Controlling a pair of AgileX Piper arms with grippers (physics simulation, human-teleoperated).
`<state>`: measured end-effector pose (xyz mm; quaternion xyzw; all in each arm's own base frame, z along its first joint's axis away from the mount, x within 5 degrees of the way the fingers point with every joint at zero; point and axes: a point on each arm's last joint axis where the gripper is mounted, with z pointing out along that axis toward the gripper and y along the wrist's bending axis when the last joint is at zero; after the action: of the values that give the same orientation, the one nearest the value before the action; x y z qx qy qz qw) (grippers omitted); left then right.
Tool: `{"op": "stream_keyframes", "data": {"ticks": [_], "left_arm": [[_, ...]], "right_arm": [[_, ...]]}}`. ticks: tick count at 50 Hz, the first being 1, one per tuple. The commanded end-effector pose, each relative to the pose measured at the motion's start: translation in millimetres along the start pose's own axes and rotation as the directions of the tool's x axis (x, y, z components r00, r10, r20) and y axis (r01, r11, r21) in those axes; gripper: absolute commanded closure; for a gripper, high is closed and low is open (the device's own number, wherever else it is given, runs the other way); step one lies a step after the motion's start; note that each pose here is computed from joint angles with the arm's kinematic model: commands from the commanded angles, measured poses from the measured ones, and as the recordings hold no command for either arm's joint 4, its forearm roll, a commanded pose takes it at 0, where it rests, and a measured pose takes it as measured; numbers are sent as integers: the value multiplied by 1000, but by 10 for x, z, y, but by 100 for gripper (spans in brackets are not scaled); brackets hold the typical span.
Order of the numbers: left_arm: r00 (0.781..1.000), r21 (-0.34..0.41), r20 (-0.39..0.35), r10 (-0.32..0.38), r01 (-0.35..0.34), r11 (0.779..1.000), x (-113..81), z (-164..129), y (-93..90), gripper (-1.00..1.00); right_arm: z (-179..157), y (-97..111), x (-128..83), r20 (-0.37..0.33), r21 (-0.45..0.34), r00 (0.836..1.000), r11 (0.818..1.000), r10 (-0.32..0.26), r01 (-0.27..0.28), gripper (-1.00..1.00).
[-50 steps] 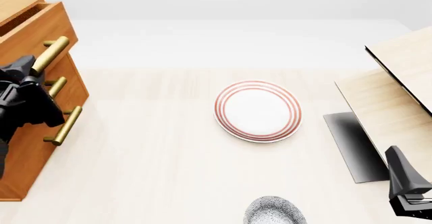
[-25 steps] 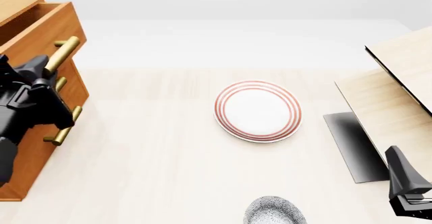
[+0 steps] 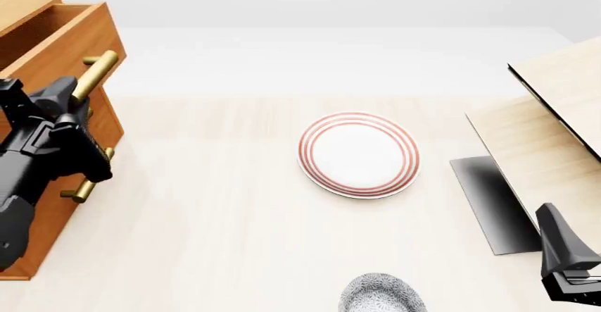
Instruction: Open the top drawer of the cabinet and put the bowl in it.
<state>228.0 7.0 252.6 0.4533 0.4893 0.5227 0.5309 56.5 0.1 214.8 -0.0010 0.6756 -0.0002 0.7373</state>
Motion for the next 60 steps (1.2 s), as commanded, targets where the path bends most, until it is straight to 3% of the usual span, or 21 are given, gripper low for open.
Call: {"op": "stream_keyframes", "data": {"ticks": [1, 12, 13, 34, 46, 52, 60], "left_arm": [[997, 41, 79, 15, -18, 999, -183, 41, -121, 100], [994, 38, 106, 14, -18, 999, -248, 38, -108, 100], [994, 39, 107, 17, -21, 999, -250, 35, -118, -100], [989, 15, 140, 46, -48, 999, -311, -77, -138, -100], [982, -27, 177, 61, -57, 998, -379, -205, 8, -100], [981, -29, 192, 16, -11, 1000, -403, -260, 157, -100], [974, 5, 206, -97, 99, 995, -421, -333, 375, -100]], "right_arm": [[-1, 0, 2, 1, 0, 1000, 1000, 0, 0, -100], [-1, 0, 2, 1, 0, 1000, 1000, 0, 0, -100], [-1, 0, 3, 0, 1, 1000, 1000, 0, 0, -100], [-1, 0, 2, 0, 0, 1000, 1000, 0, 0, -100], [-1, 0, 3, 0, 0, 1000, 1000, 1, -1, -100], [-1, 0, 3, 0, 0, 1000, 1000, 0, 0, -100], [-1, 0, 2, 0, 0, 1000, 1000, 0, 0, -100]]}}
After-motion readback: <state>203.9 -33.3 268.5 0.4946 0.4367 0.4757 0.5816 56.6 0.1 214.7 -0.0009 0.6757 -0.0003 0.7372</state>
